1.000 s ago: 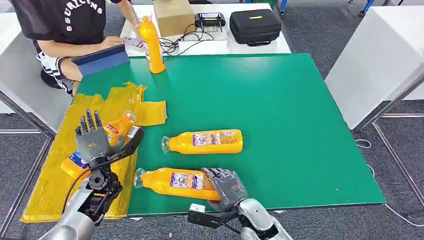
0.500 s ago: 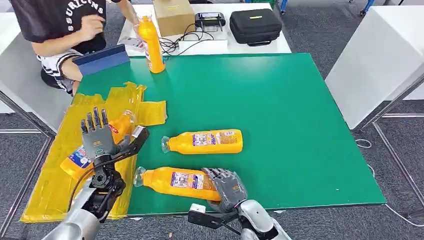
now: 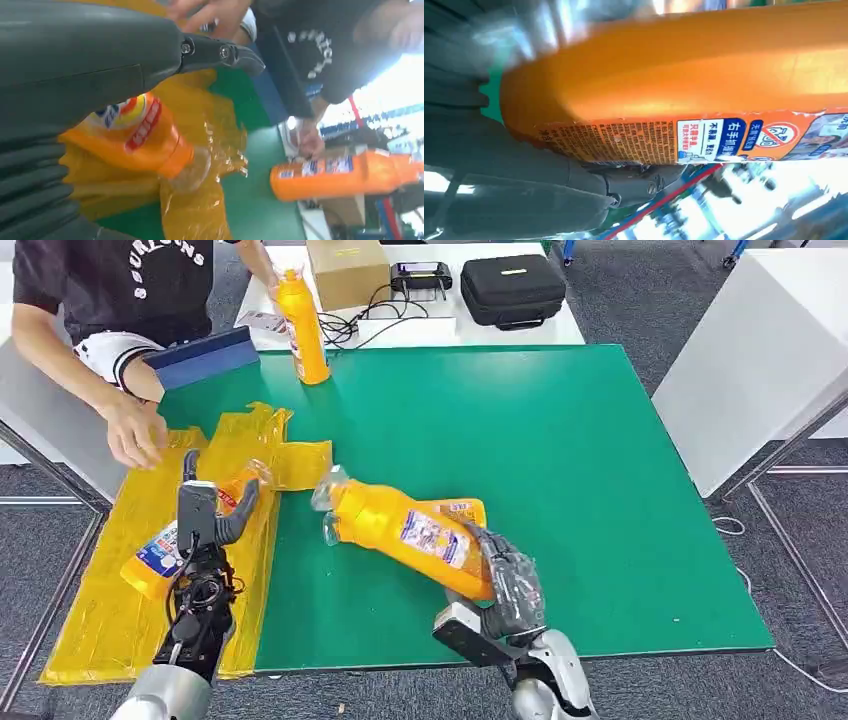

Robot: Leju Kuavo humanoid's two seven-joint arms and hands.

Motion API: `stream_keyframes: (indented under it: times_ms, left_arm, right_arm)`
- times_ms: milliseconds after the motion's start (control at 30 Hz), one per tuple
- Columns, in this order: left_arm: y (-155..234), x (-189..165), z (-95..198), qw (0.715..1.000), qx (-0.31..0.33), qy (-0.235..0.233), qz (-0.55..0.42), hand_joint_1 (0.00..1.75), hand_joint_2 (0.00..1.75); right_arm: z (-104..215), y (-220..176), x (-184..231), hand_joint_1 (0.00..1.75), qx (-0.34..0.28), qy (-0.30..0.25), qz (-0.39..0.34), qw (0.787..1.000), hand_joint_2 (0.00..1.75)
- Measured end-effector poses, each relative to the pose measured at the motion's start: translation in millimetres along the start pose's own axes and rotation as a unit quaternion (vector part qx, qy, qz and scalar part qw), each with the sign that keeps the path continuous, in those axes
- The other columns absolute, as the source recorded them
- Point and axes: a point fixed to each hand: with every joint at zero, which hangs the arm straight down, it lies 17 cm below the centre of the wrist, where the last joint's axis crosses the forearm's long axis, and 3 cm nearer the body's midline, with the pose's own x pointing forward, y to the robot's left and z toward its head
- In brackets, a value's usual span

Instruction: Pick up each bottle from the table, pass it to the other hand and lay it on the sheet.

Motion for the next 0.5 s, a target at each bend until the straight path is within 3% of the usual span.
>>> stream_keyframes:
  times_ms: [233,500]
  left_arm:
    - [9.0,-3.1,1.0,0.999,0.017,0.008,0.027,0.00,1.75]
    - [-15.4,-2.8,15.4,0.994,-0.033,0.015,0.102,0.00,1.75]
  right_arm:
    - [0.3,-46.3,-10.5,1.75,-0.088,0.011,-0.046,0.995,1.75]
    - [3.0,-90.9,-16.1,1.75,-0.161,0.018,-0.077,0.984,1.75]
